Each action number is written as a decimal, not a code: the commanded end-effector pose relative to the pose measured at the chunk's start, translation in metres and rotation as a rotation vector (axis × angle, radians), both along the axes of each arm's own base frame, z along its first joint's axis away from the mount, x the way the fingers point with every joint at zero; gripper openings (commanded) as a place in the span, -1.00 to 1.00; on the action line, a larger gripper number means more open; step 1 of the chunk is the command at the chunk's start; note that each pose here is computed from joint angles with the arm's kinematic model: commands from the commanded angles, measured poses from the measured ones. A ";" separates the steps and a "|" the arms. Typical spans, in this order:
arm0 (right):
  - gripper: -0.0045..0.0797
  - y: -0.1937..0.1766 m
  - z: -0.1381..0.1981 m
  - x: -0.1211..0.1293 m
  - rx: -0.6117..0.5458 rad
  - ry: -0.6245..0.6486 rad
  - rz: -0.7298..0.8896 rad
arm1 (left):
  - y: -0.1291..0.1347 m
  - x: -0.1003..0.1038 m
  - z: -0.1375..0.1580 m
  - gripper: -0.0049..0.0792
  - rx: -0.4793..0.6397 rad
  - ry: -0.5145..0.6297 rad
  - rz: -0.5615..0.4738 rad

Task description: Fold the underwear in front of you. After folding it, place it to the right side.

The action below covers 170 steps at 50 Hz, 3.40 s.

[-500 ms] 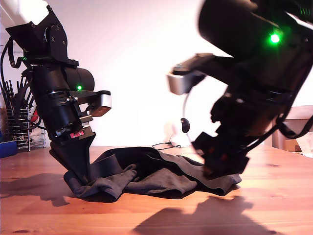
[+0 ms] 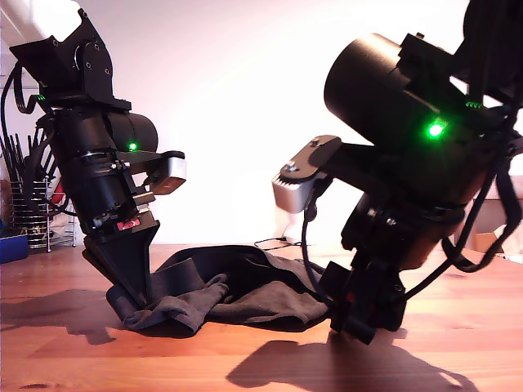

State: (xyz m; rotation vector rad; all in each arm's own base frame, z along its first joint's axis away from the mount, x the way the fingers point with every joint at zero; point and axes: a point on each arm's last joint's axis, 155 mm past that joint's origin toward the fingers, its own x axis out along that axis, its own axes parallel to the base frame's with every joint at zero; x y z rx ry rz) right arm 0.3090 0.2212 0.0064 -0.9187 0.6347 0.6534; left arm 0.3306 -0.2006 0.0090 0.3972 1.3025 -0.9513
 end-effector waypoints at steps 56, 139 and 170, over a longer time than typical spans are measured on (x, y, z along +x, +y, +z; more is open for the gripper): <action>-0.92 -0.029 -0.028 0.012 -0.071 0.045 -0.013 | -0.003 -0.001 -0.003 -0.94 -0.008 -0.002 -0.010; -0.92 -0.040 0.152 0.139 -0.058 -0.274 -0.173 | 0.016 0.121 0.120 -0.94 0.137 -0.566 0.078; -0.92 -0.079 0.243 0.190 0.027 -0.449 -0.245 | 0.012 0.181 0.194 -0.94 0.163 -0.919 0.037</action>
